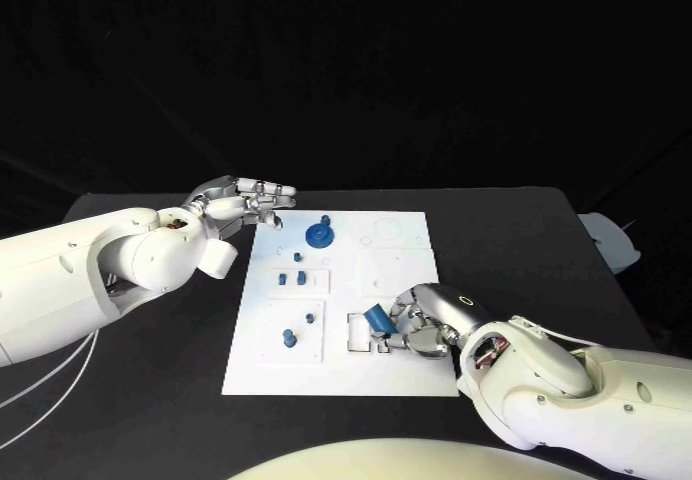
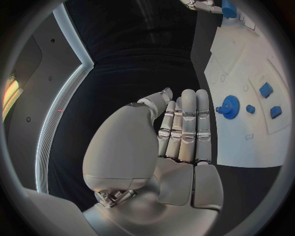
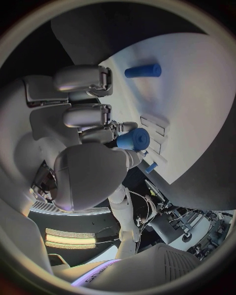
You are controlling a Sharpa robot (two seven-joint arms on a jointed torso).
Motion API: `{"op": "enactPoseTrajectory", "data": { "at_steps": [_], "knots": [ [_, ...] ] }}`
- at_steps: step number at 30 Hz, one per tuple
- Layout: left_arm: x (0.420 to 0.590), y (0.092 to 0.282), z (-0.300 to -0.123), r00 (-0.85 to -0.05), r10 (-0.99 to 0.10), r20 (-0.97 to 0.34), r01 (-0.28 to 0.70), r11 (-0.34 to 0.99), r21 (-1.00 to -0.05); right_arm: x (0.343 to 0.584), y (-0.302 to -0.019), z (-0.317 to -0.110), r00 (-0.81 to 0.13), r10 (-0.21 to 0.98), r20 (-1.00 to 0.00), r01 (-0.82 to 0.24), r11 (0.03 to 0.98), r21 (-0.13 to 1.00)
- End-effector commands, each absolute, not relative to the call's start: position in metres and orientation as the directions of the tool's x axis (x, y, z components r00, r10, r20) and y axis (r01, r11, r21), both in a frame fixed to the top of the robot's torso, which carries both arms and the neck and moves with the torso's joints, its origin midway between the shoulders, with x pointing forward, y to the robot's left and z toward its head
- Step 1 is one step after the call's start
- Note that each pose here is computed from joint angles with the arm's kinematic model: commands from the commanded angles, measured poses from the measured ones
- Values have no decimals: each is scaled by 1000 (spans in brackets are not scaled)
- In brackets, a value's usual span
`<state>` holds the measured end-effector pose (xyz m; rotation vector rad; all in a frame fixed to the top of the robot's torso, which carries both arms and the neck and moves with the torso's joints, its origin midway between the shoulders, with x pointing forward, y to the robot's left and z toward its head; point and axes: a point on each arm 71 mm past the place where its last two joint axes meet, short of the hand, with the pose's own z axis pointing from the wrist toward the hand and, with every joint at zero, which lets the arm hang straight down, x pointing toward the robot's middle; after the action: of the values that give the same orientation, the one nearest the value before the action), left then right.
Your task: Assemble the parts on the task board
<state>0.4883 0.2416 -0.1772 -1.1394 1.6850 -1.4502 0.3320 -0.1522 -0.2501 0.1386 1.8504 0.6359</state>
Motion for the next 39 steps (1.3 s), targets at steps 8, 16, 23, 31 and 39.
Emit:
{"op": "enactPoseTrajectory", "data": {
  "at_steps": [8,16,23,31,39],
  "knots": [
    [487,237,-176,-448,-890,84,-205,10,-979,335,-140,-259,-447,365,-817,-192,853,486],
    [486,237,-176,-449,-889,85,-206,11,-978,339,-138,-261,-448,365,-816,-186,855,485],
    [486,236,-176,-451,-888,86,-208,11,-978,341,-136,-263,-455,361,-814,-186,855,483],
    [486,237,-176,-450,-889,85,-209,12,-978,344,-135,-264,-450,365,-815,-182,856,483],
    [486,238,-176,-448,-890,84,-209,13,-978,346,-134,-264,-436,376,-818,-180,854,488]
  ]
}}
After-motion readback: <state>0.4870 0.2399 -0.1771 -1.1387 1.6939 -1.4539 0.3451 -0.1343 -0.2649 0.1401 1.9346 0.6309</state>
